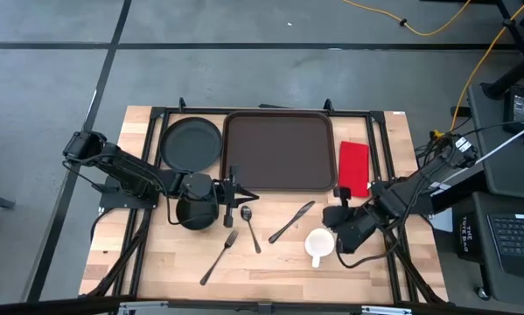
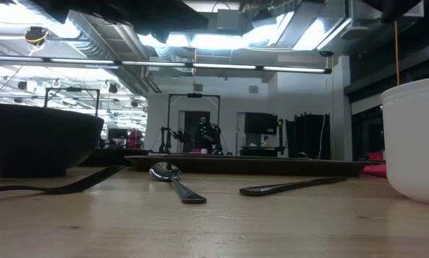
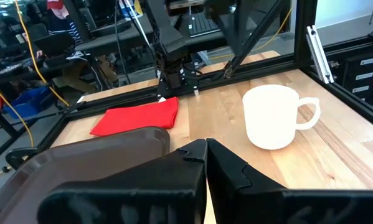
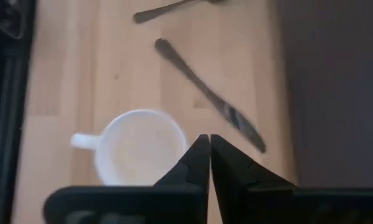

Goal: Set up tray
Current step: Put the white mug on the top left of the brown tray

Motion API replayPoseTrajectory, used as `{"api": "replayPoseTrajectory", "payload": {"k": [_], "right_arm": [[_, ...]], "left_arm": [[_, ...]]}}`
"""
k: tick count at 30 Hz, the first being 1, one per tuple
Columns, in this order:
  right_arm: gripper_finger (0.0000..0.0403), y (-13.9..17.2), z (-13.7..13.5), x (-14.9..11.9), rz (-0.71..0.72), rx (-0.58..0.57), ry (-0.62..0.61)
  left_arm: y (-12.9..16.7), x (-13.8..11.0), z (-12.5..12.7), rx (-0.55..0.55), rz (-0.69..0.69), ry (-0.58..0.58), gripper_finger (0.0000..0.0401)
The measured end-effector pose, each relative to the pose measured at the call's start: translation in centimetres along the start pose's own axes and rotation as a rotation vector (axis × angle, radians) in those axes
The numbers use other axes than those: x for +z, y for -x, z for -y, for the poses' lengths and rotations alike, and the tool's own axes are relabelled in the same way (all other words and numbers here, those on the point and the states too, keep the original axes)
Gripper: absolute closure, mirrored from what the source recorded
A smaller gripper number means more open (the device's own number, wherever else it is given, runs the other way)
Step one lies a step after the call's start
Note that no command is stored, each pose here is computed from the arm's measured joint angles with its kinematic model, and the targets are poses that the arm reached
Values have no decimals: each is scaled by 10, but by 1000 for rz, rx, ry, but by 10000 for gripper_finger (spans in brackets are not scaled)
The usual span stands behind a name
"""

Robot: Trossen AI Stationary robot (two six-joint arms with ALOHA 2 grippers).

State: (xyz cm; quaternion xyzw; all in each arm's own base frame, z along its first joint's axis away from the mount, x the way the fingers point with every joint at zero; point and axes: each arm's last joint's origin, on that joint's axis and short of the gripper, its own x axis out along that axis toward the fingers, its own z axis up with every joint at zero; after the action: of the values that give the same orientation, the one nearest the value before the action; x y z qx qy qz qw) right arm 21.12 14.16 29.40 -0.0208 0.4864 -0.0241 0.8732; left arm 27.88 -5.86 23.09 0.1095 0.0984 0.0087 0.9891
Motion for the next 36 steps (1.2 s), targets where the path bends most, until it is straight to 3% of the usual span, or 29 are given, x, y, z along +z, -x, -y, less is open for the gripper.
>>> {"api": "replayPoseTrajectory", "payload": {"k": [6,16,36], "right_arm": [[326,-1,2,1,-3,0,28],[248,-2,0,0,-30,28,-74],[240,-60,-26,-7,-270,-7,-93]], "left_arm": [[0,0,0,0,0,49,397],[0,0,0,0,0,71,397],[1,0,4,-17,-5,73,397]]}}
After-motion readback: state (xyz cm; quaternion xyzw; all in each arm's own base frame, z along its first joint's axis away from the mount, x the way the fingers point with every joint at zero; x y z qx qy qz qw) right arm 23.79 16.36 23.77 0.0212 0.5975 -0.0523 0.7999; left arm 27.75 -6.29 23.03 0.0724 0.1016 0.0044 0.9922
